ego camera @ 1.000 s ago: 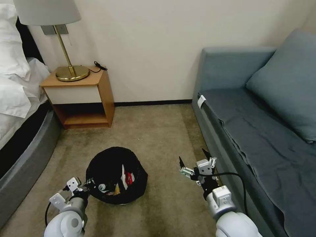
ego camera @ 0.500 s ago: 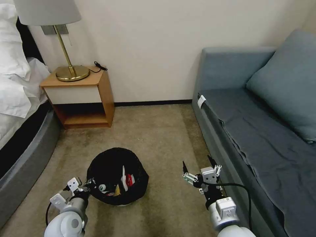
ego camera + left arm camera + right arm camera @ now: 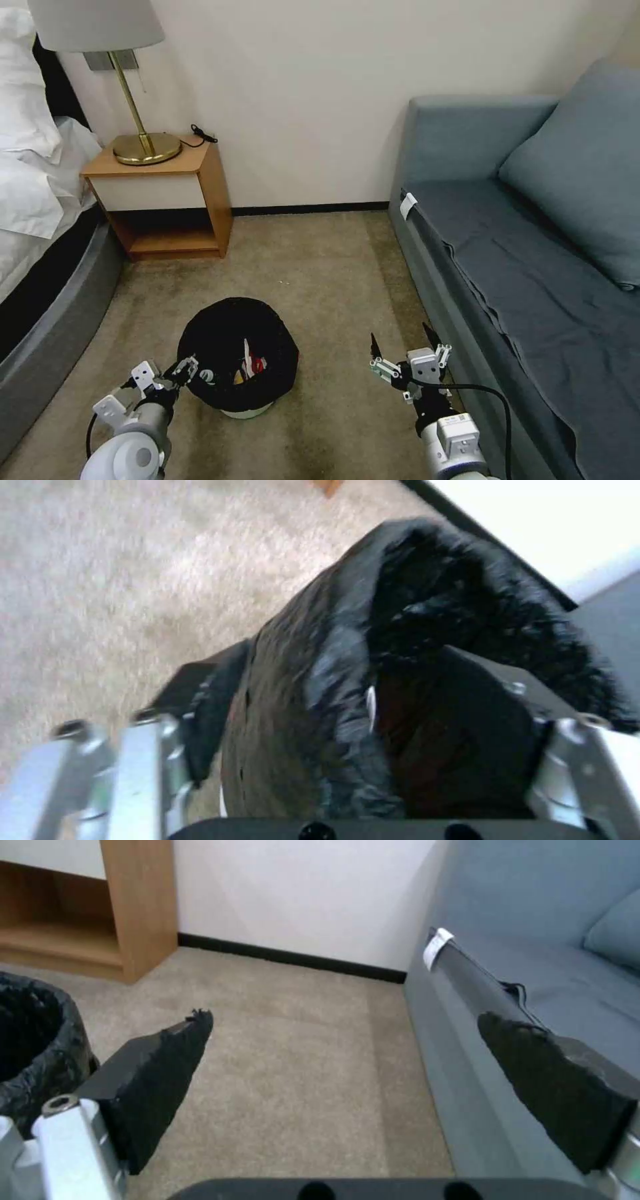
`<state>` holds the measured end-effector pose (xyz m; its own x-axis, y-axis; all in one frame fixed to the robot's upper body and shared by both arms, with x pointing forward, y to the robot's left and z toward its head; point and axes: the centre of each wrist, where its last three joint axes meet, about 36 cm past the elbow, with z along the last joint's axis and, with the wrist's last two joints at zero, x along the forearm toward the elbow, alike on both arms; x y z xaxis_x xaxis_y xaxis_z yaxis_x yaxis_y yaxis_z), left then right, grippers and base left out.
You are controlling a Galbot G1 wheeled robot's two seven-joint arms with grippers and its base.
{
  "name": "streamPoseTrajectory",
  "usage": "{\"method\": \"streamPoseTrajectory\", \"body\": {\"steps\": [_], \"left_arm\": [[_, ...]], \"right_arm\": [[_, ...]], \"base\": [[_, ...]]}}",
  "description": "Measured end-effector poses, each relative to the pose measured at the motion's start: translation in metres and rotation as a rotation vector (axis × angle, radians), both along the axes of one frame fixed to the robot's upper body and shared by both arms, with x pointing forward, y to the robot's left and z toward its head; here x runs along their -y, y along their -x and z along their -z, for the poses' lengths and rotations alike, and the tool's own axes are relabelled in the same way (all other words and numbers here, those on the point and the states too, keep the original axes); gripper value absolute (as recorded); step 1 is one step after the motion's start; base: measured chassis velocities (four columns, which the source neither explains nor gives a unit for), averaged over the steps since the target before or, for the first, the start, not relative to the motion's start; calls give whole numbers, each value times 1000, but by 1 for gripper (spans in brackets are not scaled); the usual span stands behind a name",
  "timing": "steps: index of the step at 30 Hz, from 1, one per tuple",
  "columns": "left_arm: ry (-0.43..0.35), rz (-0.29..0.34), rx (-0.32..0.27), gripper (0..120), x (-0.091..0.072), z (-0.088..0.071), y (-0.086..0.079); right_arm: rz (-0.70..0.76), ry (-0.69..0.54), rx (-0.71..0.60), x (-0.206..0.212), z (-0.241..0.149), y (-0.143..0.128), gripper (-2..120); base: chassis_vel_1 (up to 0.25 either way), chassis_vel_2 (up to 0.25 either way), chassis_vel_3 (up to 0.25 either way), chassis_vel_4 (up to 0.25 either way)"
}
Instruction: Pick up the trash bin, then pick up the garbage on the floor and place it into the trash bin.
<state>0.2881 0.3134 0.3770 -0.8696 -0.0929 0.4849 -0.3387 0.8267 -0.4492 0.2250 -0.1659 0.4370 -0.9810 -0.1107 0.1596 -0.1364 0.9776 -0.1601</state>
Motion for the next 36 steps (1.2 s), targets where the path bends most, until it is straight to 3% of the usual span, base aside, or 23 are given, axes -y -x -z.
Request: {"method": "streamPoseTrajectory", "body": {"steps": [4,5,9,10,13,17,22,36], "left_arm": [[-75,47,59,98,5,-17,11],[-75,47,59,98,5,-17,11],[-188,104,172,100,16,-34,22],[-188,104,172,100,16,-34,22],[-283,156,271,100,28,-39,28],[-329,198,321,100,45,-39,33],[-363,220,350,100,61,-35,41],[-328,244,357,100,106,-24,69]], "right_arm": [[8,-5,-3,0,-1,3,100],[8,-5,-3,0,-1,3,100],[18,-8,-1,2,-1,4,100],[18,-8,-1,2,-1,4,100],[43,-10,6,4,-1,4,100],[71,-22,4,2,-2,5,100],[119,-37,-6,-1,-6,7,100],[159,-33,6,-4,1,5,100]], "base": [[0,0,0,0],[0,0,0,0],[0,0,0,0],[0,0,0,0],[0,0,0,0],[0,0,0,0],[0,0,0,0],[0,0,0,0]]}}
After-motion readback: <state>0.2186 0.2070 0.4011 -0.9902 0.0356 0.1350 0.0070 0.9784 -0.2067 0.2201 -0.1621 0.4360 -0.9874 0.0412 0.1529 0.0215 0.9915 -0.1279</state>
